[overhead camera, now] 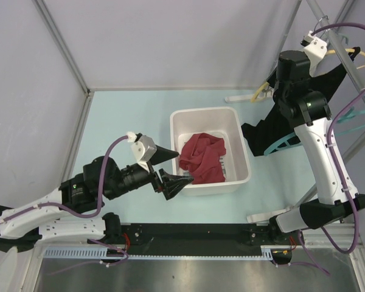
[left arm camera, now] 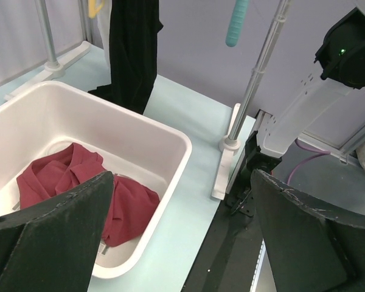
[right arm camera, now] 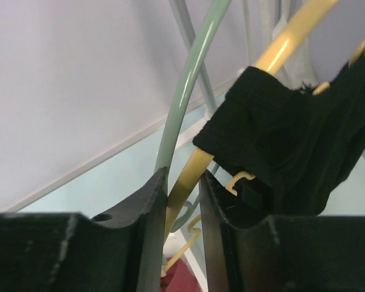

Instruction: Remove the tank top from the hanger

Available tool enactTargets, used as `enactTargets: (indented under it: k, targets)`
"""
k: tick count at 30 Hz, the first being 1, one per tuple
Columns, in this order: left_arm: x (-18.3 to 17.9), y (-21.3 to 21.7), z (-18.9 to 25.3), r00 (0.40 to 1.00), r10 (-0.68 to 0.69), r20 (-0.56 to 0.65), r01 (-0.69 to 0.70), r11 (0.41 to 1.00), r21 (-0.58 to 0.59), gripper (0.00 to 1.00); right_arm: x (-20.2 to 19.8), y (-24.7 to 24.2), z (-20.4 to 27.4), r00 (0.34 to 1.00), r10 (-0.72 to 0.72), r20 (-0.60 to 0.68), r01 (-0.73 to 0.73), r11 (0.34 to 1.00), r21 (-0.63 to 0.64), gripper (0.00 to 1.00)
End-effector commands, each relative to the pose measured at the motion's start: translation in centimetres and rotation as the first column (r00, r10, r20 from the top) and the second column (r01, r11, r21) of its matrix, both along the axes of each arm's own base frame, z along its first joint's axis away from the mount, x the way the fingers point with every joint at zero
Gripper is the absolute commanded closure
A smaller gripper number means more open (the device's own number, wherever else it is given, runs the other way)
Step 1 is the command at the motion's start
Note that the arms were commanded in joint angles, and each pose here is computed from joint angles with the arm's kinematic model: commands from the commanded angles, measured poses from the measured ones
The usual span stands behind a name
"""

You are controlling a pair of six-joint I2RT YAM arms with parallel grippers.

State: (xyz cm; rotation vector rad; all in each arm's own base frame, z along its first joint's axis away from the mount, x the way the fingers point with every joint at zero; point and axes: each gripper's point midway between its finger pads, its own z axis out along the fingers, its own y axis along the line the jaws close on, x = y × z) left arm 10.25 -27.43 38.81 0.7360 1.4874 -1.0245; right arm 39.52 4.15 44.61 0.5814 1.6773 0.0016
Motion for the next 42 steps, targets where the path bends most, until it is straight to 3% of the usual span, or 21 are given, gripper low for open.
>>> enactTargets:
  k: [1, 7, 12, 21, 26, 36, 42]
  targets:
    - [0.2, 0.7, 2.0, 0.999, 0.013, 0.039, -0.012, 0.999, -0.030, 0.01, -0.8, -1.5, 1.1, 0.996, -0.061, 0.064, 0.058, 0.997, 0.046, 0.73]
    - [0.2, 0.7, 1.8, 0.999, 0.015, 0.036, -0.015, 1.000, -0.016, 0.00, -1.3, -2.2, 1.1, 0.994, -0.071, 0.083, 0.068, 0.997, 0.045, 0.88]
    - [0.2, 0.5, 1.5, 0.999, 0.012, 0.031, -0.012, 1.000, -0.012, 0.01, -1.3, -2.7, 1.3, 0.989, -0.091, 0.118, 0.085, 0.995, 0.053, 0.90]
    - [0.5, 1.0, 1.9, 0.999, 0.029, 0.044, -0.029, 1.000, -0.004, 0.01, 0.2, -3.6, 0.7, 0.979, -0.136, 0.151, 0.127, 0.990, 0.068, 0.66]
    - [0.5, 1.1, 1.8, 0.999, 0.030, 0.044, -0.030, 1.000, 0.001, 0.01, 1.3, -3.6, 0.8, 0.979, -0.108, 0.176, 0.098, 0.993, 0.060, 0.61]
    - [0.4, 1.0, 2.1, 0.999, 0.026, 0.041, -0.026, 1.000, -0.005, 0.01, -0.1, -3.2, 2.3, 0.970, -0.069, 0.233, 0.040, 0.991, 0.130, 0.98]
    - [0.4, 0.7, 2.1, 0.999, 0.022, 0.046, -0.021, 1.000, -0.006, 0.01, -3.5, -3.3, 4.6, 0.958, -0.058, 0.280, 0.014, 0.988, 0.156, 1.00]
